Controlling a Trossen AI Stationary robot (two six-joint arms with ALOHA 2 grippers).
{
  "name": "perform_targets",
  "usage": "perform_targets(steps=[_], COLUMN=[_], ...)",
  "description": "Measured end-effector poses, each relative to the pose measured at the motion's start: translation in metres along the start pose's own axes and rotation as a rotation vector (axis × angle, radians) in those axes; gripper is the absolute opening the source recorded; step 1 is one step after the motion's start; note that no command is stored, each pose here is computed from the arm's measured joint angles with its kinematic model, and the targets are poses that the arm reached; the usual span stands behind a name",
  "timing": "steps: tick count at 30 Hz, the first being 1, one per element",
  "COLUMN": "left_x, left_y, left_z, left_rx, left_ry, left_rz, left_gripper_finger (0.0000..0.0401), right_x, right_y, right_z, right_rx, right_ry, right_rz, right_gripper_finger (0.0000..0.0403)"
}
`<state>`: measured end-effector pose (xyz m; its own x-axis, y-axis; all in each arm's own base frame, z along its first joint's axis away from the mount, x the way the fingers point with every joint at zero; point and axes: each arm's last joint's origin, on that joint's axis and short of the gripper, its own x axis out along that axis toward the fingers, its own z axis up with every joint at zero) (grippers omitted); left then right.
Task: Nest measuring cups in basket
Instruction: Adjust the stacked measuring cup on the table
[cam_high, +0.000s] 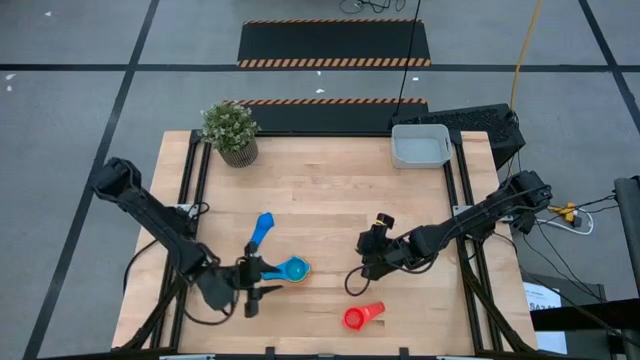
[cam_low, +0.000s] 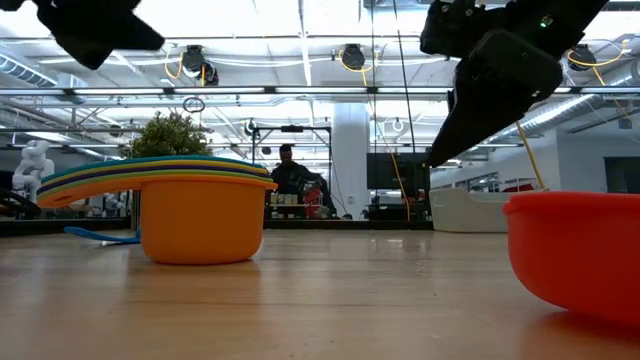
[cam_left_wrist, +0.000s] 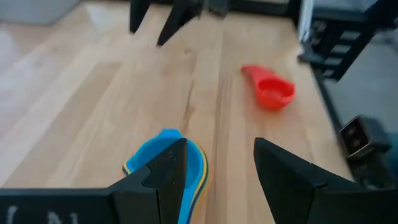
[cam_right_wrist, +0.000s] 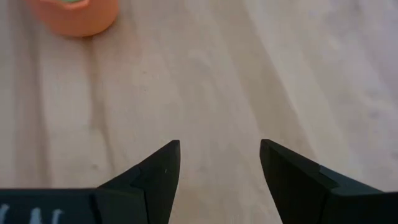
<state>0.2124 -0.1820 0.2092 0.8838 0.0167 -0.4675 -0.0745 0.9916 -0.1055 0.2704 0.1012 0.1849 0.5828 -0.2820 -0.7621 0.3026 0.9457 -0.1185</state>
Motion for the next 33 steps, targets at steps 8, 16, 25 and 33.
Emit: perform_targets(steps=[8,16,25,33], left_x=[0.006,0.010,0.029,0.035], left_y=[-0.001,-0.002,0.009,0.017], left_z=[0.000,-0.008,-0.026,-0.033], left_rx=[-0.121,-0.072,-0.016,-0.079], left_ry=[0.125,0.176,0.270,0.352], left_rz=[0.103,0.111,0.226,0.272], left_gripper_finger=[0.0189,0.0212,0.0333,0.0378], right_x=[0.000,0.000,-0.001,-0.001], right_y=[0.003,0.005,0.008,0.008], right_z=[0.001,-0.001,-0.002,-0.003], right_rx=[0.034,0.086,0.137,0.130], right_ry=[0.024,0.066,0.140,0.143], right_rz=[0.074,0.136,0.235,0.241], right_gripper_finger=[0.0212,0.0212,0.0212,0.0212])
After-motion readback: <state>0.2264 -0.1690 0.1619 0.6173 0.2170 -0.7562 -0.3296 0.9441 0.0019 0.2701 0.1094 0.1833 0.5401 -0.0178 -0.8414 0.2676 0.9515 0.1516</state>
